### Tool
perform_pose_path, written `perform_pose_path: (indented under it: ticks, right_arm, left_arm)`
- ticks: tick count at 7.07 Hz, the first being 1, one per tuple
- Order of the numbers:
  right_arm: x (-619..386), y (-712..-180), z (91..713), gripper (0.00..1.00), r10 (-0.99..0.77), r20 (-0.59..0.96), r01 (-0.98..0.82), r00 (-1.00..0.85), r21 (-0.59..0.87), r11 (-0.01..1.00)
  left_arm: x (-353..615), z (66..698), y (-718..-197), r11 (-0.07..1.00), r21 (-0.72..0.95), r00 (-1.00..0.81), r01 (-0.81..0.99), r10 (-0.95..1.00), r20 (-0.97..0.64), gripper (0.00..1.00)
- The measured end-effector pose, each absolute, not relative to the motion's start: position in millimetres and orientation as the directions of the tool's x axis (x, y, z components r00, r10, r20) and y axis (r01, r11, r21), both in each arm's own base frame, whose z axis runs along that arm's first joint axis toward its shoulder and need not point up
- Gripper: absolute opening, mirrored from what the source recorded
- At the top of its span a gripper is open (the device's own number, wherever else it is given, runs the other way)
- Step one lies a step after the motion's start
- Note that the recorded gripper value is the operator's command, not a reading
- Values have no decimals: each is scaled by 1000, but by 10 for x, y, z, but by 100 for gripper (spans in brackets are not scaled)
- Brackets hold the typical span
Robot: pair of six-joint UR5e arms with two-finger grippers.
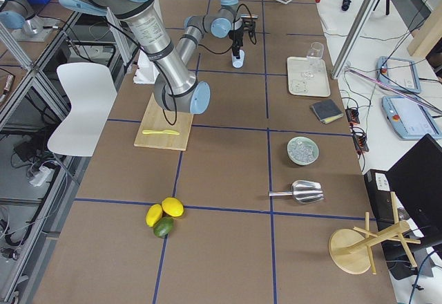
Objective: Squeeze lemon into cup
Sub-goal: 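Raise the right gripper up and away from the cup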
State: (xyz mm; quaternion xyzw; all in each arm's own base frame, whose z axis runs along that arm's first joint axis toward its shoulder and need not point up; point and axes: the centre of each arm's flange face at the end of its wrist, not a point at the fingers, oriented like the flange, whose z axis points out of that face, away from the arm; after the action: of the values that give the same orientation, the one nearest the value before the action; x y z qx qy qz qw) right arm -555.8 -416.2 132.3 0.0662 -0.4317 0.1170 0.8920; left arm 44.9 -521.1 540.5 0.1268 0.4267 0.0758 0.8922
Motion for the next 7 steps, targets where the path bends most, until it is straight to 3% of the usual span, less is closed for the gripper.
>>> perform_pose_path:
  ticks: [7]
  right_arm:
    - [-5462,-4254,1334,100,154,789,-254,595,2,967]
  left_arm:
    - [456,5354,-5244,954,297,623,-25,248,-742,100]
